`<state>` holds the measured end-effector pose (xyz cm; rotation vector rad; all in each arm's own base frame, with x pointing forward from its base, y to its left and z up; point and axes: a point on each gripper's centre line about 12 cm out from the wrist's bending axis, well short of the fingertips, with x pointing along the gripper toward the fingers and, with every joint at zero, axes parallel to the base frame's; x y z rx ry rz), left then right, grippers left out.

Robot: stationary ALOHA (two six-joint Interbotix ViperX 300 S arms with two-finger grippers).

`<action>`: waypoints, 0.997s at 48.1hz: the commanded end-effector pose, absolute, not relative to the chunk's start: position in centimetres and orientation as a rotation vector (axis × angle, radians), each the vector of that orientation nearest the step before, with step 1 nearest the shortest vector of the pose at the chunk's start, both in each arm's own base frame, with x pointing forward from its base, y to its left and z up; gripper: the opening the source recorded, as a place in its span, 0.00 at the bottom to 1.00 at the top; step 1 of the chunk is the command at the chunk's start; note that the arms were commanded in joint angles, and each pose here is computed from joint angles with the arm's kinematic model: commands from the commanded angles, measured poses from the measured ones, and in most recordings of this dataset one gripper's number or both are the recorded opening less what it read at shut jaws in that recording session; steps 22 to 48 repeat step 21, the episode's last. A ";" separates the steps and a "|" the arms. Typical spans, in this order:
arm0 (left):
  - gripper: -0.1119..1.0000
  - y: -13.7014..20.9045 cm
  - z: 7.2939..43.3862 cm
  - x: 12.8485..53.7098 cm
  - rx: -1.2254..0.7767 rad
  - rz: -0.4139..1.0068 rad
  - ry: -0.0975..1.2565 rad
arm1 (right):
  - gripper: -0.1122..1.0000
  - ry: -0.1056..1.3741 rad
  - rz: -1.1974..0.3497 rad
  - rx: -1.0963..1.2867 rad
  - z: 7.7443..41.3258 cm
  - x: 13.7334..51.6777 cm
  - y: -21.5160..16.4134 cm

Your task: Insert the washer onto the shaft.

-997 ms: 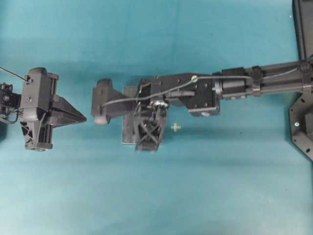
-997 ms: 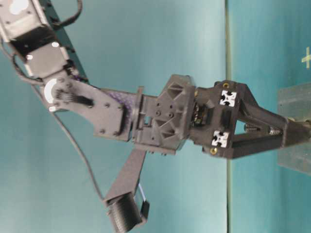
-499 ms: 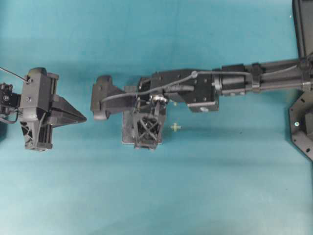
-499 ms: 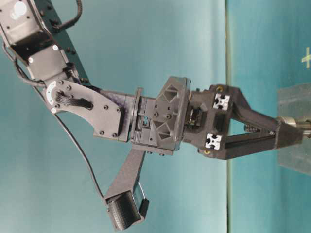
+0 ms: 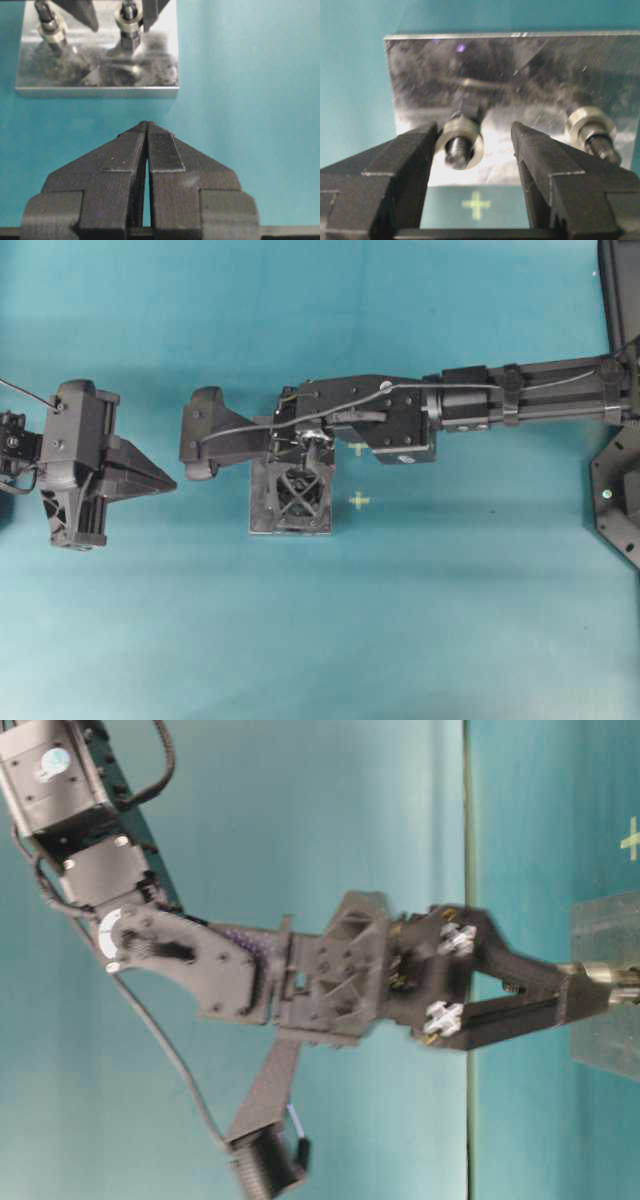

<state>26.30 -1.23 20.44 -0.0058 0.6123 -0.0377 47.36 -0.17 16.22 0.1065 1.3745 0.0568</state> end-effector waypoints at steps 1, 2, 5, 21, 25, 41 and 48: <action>0.10 -1.4 21.5 26.8 -0.004 -0.043 0.576 | 0.67 1.283 0.103 0.161 20.0 47.6 1.2; 0.10 -1.4 21.5 26.7 -0.004 -0.043 0.577 | 0.69 1.281 0.111 0.183 20.1 47.6 1.4; 0.10 -1.4 21.5 26.7 -0.004 -0.043 0.576 | 0.74 1.280 0.138 0.233 20.2 47.4 1.9; 0.10 -1.4 21.6 26.8 -0.003 -0.043 0.572 | 0.94 1.254 0.154 0.249 21.1 46.7 1.4; 0.10 -1.4 21.6 26.8 -0.003 -0.043 0.572 | 0.94 1.254 0.154 0.249 21.1 46.7 1.4; 0.10 -1.4 21.6 26.8 -0.003 -0.043 0.572 | 0.94 1.254 0.154 0.249 21.1 46.7 1.4; 0.10 -1.4 21.6 26.8 -0.003 -0.043 0.572 | 0.94 1.254 0.154 0.249 21.1 46.7 1.4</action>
